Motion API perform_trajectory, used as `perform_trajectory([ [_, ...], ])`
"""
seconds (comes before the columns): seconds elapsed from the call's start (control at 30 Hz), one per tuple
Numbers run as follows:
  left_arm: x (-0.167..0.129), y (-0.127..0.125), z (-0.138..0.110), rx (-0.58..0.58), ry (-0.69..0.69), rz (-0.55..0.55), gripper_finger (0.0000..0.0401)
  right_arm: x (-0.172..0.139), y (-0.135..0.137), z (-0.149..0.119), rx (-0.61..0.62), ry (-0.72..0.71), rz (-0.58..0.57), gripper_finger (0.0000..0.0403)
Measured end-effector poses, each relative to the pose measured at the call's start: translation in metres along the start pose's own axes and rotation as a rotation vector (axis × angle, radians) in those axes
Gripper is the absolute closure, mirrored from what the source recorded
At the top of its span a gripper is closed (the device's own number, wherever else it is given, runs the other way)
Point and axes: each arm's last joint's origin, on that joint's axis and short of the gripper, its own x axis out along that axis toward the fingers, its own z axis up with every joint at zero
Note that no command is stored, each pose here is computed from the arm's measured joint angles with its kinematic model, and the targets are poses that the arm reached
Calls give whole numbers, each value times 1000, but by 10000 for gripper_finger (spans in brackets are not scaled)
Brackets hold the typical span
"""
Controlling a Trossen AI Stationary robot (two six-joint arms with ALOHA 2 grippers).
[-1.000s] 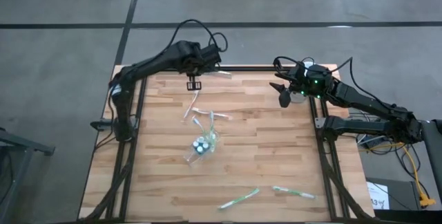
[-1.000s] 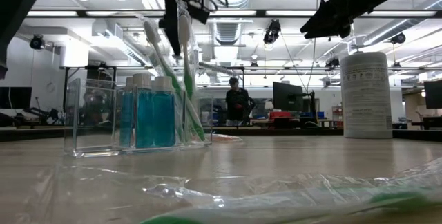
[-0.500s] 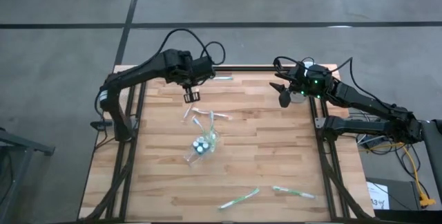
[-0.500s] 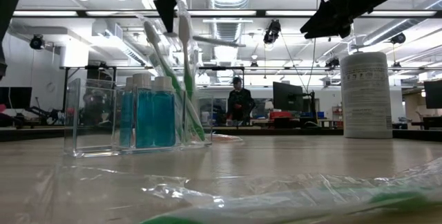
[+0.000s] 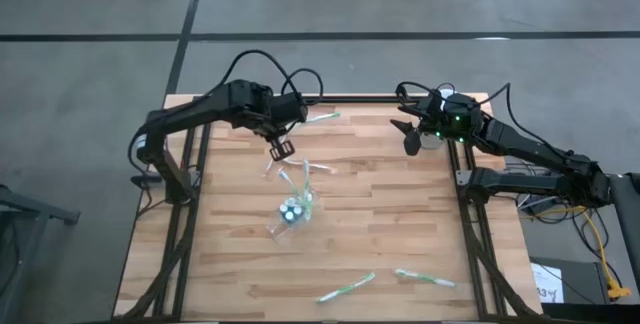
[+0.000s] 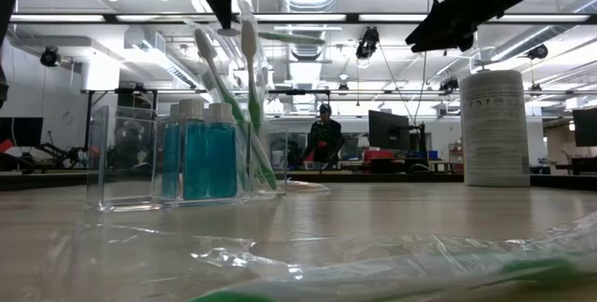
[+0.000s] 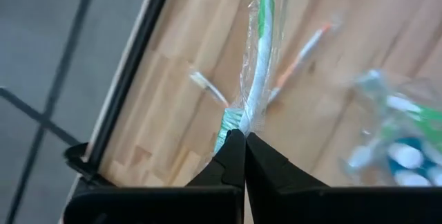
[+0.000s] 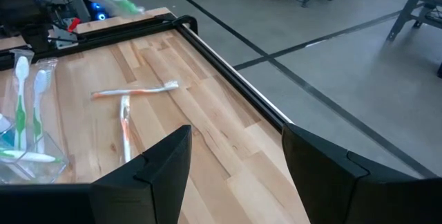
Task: Pick & Place toothbrushing station
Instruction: Put the green toothbrush into the transparent organizer
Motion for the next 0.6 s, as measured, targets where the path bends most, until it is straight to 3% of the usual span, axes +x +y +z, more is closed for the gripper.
perform_trajectory([
  [0.27, -16, 4, -11, -30, -30, -64, 399, 0, 0, 0, 0, 0, 0, 181],
  [0.6, -21, 10, -51, -41, 39, -208, 398, 0, 0, 0, 0, 0, 0, 181],
])
